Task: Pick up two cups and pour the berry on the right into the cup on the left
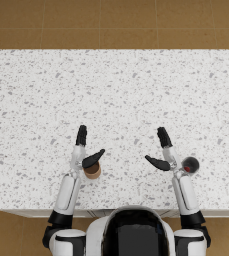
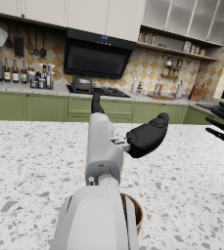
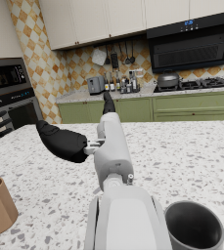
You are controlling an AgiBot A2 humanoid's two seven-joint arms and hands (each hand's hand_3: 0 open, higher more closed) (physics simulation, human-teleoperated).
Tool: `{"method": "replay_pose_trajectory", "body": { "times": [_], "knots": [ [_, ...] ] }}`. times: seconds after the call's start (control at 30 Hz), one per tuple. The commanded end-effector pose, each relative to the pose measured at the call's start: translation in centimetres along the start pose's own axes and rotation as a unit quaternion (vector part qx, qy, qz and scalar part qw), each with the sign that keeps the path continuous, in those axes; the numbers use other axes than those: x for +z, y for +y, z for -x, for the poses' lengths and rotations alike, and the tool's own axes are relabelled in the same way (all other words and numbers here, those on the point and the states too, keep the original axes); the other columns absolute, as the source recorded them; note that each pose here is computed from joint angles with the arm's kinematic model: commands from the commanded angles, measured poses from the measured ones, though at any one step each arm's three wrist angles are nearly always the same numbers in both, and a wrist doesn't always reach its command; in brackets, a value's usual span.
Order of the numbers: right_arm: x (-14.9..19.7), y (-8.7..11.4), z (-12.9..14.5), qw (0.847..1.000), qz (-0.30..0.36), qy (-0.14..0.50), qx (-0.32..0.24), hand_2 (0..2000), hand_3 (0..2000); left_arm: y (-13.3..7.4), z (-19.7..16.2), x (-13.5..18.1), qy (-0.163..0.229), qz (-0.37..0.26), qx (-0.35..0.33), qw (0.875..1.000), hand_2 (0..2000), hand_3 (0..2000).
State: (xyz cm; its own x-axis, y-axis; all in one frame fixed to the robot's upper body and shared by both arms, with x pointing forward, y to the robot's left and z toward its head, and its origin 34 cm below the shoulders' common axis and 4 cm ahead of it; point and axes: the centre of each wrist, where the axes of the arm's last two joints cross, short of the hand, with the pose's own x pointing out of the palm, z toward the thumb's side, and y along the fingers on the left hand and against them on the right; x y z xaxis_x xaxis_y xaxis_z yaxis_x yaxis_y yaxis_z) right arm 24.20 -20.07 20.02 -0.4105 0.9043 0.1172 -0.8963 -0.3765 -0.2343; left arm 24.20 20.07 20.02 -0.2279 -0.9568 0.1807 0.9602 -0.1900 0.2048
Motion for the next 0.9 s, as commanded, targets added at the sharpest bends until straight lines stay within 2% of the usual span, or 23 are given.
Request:
{"method": "replay_pose_trajectory", "body": {
  "times": [0.03,0.43,0.47,0.53,0.67,0.9],
  "knots": [
    [0.0,0.0,0.0,1.000,0.000,0.000,0.000,0,0,0.0,0.0,0.0,0.000,0.000,0.000,1.000,0,0],
    [0.0,0.0,0.0,1.000,0.000,0.000,0.000,0,0,0.0,0.0,0.0,0.000,0.000,0.000,1.000,0,0],
    [-0.7,-0.1,-0.4,1.000,-0.013,-0.004,0.009,0,0,0.0,-0.4,-0.7,-0.001,0.014,-0.008,1.000,0,0],
    [-0.2,0.0,-0.5,1.000,0.022,-0.006,-0.016,0,0,-0.8,0.5,0.4,0.005,-0.029,-0.015,0.999,0,0],
    [0.6,1.0,0.1,0.997,0.054,-0.002,-0.052,0,0,-1.5,1.8,1.1,0.010,-0.061,-0.007,0.998,0,0],
    [1.5,4.2,2.0,0.983,0.059,0.123,-0.119,0,0,-3.4,2.3,0.8,0.121,-0.061,0.009,0.991,0,0]
  ]
}}
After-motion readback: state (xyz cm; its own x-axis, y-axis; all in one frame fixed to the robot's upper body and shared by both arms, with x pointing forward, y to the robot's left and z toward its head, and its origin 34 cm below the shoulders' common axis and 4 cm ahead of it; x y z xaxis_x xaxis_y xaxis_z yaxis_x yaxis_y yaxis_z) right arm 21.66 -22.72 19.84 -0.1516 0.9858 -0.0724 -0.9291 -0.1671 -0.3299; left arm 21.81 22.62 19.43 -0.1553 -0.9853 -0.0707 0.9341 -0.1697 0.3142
